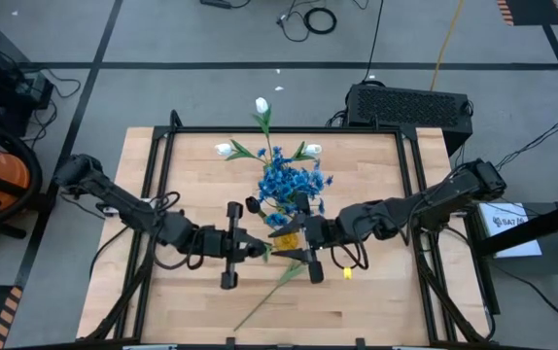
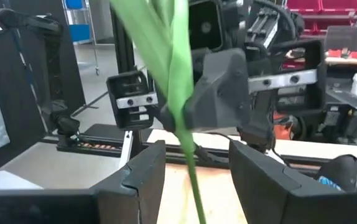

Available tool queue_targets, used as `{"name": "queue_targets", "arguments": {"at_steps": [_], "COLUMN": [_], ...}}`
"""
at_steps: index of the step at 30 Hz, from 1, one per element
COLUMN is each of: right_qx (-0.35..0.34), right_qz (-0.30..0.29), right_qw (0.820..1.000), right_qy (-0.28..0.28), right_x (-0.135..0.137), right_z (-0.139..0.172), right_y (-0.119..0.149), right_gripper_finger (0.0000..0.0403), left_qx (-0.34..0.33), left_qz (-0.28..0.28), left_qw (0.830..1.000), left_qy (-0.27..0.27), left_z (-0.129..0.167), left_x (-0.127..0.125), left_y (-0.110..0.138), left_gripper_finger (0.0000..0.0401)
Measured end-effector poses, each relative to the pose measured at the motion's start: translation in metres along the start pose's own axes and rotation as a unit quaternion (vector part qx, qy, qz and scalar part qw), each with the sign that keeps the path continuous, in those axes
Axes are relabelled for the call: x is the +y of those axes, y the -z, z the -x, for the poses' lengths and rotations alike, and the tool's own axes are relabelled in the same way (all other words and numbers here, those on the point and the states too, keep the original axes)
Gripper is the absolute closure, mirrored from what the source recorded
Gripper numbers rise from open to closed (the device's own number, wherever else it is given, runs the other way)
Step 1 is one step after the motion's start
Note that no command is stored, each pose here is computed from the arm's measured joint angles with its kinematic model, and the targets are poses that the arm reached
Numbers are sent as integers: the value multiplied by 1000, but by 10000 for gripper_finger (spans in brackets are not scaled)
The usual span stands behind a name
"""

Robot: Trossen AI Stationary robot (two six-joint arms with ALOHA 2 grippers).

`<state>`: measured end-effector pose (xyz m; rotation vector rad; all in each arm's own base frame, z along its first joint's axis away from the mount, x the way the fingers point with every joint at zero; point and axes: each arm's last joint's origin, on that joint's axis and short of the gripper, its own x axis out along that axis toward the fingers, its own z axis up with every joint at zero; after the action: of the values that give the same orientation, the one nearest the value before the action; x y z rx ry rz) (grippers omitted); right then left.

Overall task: Sort flowers into vase by color
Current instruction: Put the left black flower into the yellow vase

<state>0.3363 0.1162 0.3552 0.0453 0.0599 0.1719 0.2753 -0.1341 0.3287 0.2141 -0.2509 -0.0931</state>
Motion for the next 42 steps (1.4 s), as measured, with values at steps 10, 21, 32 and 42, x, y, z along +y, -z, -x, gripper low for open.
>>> {"name": "queue_targets", "arguments": {"at_steps": [10,21,32,42], "right_qx": [6,6,-4,-22], "right_qz": [8,31,24,33], "right_qw": [1000,999,1000,998], "right_qy": [5,5,-12,51], "right_x": [-2,-3,16,51], "right_z": [0,0,12,52], "right_y": [1,1,-7,-17], "right_gripper_finger": [286,390,401,402], "left_qx": [0,4,10,89], "left_qz": [-1,-2,-10,-87], "left_qw": [1000,1000,999,982], "left_qy": [-2,-16,-38,-144], "left_z": [0,-1,3,21], "left_x": [1,5,-5,-23], "left_y": [0,1,-3,-10], "left_gripper_finger": [388,378,210,167]}}
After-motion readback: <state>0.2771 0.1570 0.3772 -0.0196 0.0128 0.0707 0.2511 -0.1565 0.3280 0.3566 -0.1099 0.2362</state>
